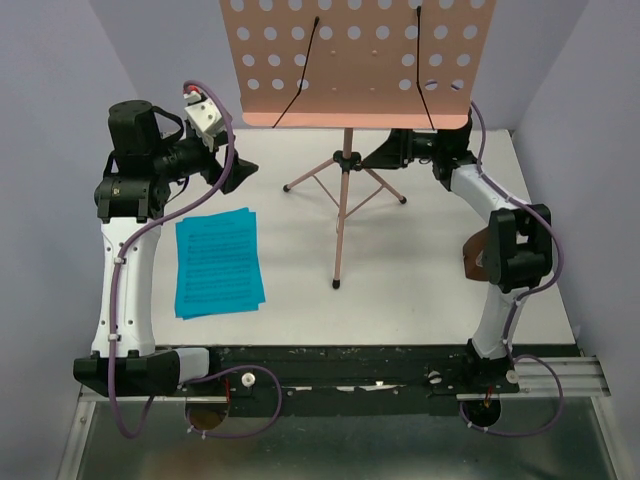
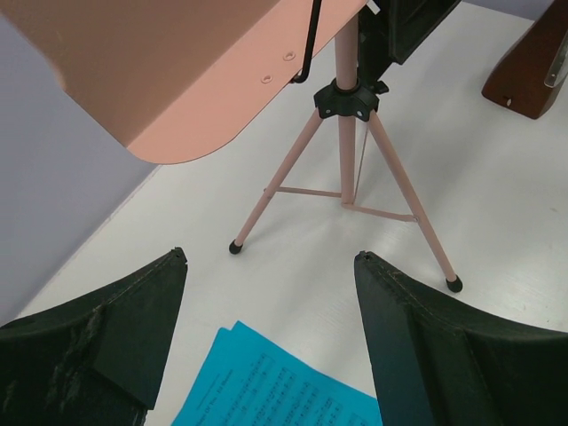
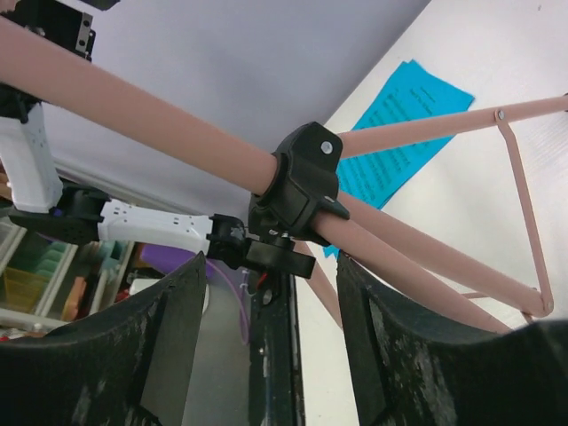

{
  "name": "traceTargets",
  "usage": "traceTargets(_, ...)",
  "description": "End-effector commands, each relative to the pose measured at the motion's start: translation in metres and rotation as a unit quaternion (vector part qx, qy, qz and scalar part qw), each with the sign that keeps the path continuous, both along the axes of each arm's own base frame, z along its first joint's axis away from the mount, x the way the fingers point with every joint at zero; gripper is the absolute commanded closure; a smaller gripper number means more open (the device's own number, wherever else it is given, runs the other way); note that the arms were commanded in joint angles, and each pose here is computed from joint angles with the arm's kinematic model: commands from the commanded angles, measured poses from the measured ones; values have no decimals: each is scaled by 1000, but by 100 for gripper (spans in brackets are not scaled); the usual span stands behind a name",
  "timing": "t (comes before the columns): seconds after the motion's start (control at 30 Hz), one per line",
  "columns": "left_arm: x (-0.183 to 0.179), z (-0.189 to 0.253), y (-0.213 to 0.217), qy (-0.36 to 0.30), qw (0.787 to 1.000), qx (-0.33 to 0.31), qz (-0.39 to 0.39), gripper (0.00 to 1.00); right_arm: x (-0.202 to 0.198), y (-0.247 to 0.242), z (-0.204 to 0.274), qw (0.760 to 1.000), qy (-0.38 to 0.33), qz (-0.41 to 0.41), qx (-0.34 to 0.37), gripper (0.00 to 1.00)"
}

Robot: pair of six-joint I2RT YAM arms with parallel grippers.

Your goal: Pack up the instrument practice props

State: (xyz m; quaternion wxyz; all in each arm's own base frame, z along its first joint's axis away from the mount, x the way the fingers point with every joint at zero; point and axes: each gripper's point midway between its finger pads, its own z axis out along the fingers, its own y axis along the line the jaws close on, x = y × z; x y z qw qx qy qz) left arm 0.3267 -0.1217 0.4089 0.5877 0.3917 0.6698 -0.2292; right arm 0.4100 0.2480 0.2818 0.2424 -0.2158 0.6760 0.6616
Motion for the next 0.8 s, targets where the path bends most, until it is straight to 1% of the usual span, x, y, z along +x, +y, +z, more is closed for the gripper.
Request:
traceTargets(0.0, -7, 0, 2, -10, 1000, 11, 7, 14, 6, 0, -5, 999, 44, 4, -6, 34)
traceTargets(0.27, -7, 0, 4, -12, 1000, 14, 14, 14, 7, 9, -12, 998, 66, 18, -13, 34)
traceTargets(0.37, -7, 1, 5, -13, 1000, 17, 16, 14, 5, 14, -13, 997, 68, 26, -16, 39)
traceTargets(0.47, -7, -1, 5, -14, 1000, 18, 16, 14, 3, 16, -12, 997, 65, 32, -16, 40)
traceTargets(0.77, -5, -2, 4, -11, 1000, 13, 15, 13, 1, 17, -14, 997, 69, 30, -18, 38)
